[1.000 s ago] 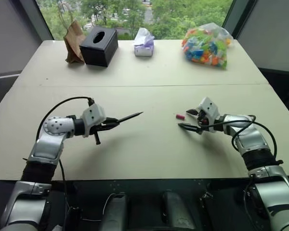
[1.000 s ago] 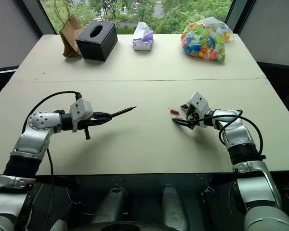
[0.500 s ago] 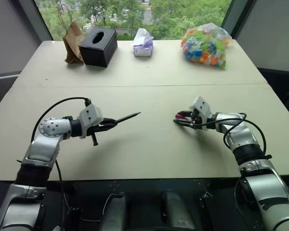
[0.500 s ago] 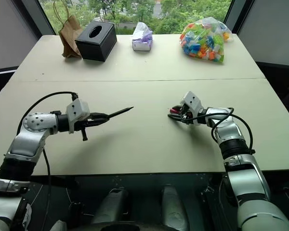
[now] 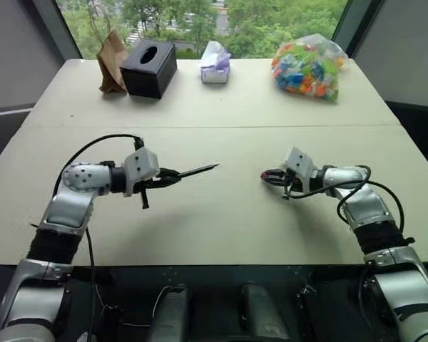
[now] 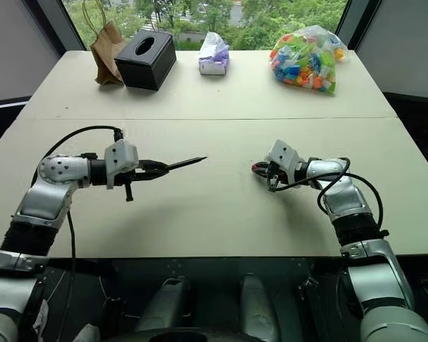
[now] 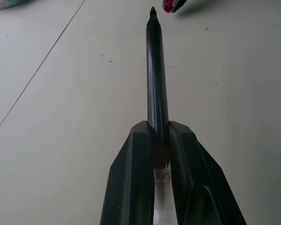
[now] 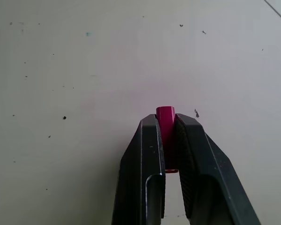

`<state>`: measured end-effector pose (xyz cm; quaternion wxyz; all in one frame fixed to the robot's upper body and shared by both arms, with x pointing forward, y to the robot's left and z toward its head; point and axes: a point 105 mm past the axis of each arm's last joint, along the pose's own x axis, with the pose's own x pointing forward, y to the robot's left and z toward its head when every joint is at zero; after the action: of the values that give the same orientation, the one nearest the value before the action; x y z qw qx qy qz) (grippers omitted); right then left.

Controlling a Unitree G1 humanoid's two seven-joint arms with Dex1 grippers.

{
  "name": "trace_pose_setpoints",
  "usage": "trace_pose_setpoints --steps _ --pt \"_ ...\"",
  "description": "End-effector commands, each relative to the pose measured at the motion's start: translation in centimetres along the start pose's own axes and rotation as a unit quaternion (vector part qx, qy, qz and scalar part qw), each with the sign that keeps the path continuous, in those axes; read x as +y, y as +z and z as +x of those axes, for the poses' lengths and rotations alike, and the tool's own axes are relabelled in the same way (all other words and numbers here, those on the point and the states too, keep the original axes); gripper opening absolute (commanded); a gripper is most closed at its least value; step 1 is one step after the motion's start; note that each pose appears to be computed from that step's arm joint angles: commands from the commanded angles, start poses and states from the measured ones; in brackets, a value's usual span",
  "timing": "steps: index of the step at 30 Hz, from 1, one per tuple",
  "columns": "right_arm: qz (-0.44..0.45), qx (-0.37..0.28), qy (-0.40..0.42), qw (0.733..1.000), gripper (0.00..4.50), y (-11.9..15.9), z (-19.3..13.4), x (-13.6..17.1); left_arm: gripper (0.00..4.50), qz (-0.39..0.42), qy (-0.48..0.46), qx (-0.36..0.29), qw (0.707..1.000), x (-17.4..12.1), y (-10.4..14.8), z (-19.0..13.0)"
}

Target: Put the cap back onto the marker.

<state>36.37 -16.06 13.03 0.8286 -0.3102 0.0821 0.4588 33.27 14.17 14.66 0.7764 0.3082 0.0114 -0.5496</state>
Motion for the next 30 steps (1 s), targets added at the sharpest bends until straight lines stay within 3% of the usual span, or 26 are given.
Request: trace_pose_setpoints --steps 1,8,30 --pt "-0.067 -0.028 0.016 0.997 0.05 4.9 -1.3 0.1 0.00 0.060 -0.033 -0.012 0.998 0.3 1.4 1.0" --pt "-0.089 -0.038 0.036 0.995 0.05 7.6 -1.1 1.9 0.00 0.096 -0.057 -0.014 0.994 0.8 1.7 2.1" --pt "-0.093 -0.035 0.066 0.993 0.05 7.9 -0.2 3.6 0.00 0.108 -0.052 -0.035 0.992 1.0 3.0 2.3"
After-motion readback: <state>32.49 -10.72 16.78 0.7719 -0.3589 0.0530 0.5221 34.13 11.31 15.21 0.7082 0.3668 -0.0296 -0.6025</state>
